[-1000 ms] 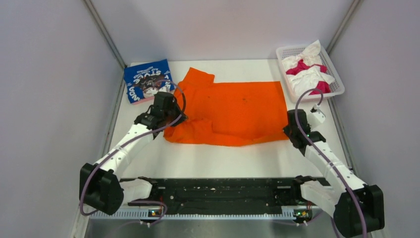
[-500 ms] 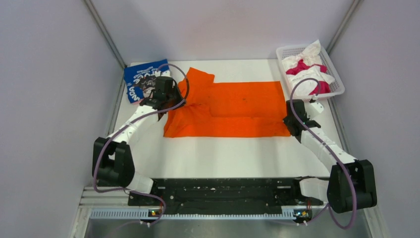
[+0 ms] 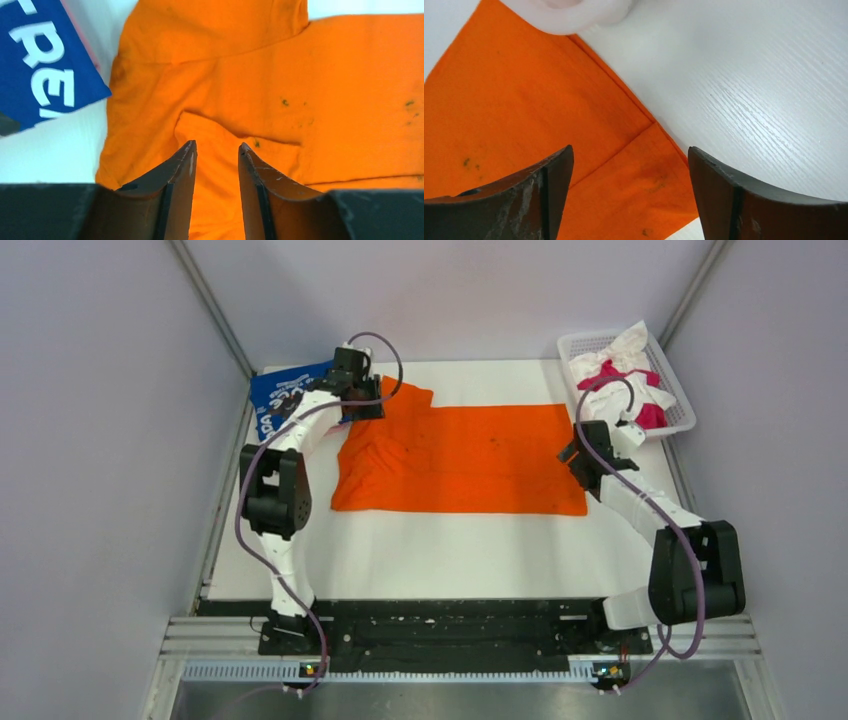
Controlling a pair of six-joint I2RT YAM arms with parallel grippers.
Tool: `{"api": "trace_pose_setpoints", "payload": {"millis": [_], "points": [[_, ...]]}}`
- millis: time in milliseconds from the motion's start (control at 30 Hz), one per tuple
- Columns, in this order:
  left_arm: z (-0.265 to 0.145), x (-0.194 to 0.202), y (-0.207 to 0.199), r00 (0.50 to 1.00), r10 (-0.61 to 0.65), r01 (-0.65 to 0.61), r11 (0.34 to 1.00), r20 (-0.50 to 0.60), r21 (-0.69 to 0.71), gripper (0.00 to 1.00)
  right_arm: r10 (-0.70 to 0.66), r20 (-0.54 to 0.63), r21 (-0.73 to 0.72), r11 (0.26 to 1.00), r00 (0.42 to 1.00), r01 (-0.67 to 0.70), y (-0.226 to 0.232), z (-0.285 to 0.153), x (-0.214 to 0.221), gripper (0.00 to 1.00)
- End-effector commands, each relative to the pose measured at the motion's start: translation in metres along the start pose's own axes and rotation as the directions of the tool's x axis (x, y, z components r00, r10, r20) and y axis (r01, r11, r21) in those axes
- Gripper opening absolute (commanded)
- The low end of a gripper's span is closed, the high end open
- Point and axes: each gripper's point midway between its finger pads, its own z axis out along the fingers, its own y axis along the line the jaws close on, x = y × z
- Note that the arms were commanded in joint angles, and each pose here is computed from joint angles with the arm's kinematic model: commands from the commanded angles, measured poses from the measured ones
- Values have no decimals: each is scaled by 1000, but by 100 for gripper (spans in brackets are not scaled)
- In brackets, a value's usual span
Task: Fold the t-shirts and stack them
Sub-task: Fold the flattened tshirt in 1/3 of the way
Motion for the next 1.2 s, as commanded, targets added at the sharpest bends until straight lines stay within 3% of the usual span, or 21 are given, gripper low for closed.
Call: {"api": "trace_pose_setpoints", "payload": {"millis": [0,33,67,100,233,333,467,667,833,967,1167], "points": [[-28,-33,-14,999,34,-34,999,6,43,43,-26,28,-75,997,999,28,26,-11,-28,87],[-33,-34,-16,1000,11,-11,999,7,48,45,-49,24,-107,993,999,52,31,-15,-27,95],[-43,-36,-22,1000,-9,7,997,26,76,91,-90,19,-133,987,996,92,38,-21,-21,98],[-50,-33,-28,999,-31,27,994,34,107,98,-124,18,-149,981,992,125,43,-26,-14,99],[-60,17,-41,993,-117,115,970,-1,213,99,-218,-49,-265,944,975,198,66,-38,31,99],[-51,59,-40,981,-189,193,947,-39,257,99,-306,-96,-417,877,947,240,96,-45,72,99],[-29,114,-21,951,-266,290,944,-161,158,99,-431,-139,-426,839,892,339,103,-40,110,99],[-21,166,-3,917,-313,339,938,-249,68,99,-480,-234,-421,834,845,357,79,-29,159,99],[-37,212,11,879,-355,368,930,-319,-20,99,-496,-259,-408,834,828,372,52,-43,177,99],[-69,251,33,863,-400,379,916,-308,-129,99,-499,-281,-388,840,820,379,27,-52,182,99],[-107,291,43,853,-443,417,896,-277,-150,99,-509,-295,-397,835,808,381,-1,-82,190,99]]}}
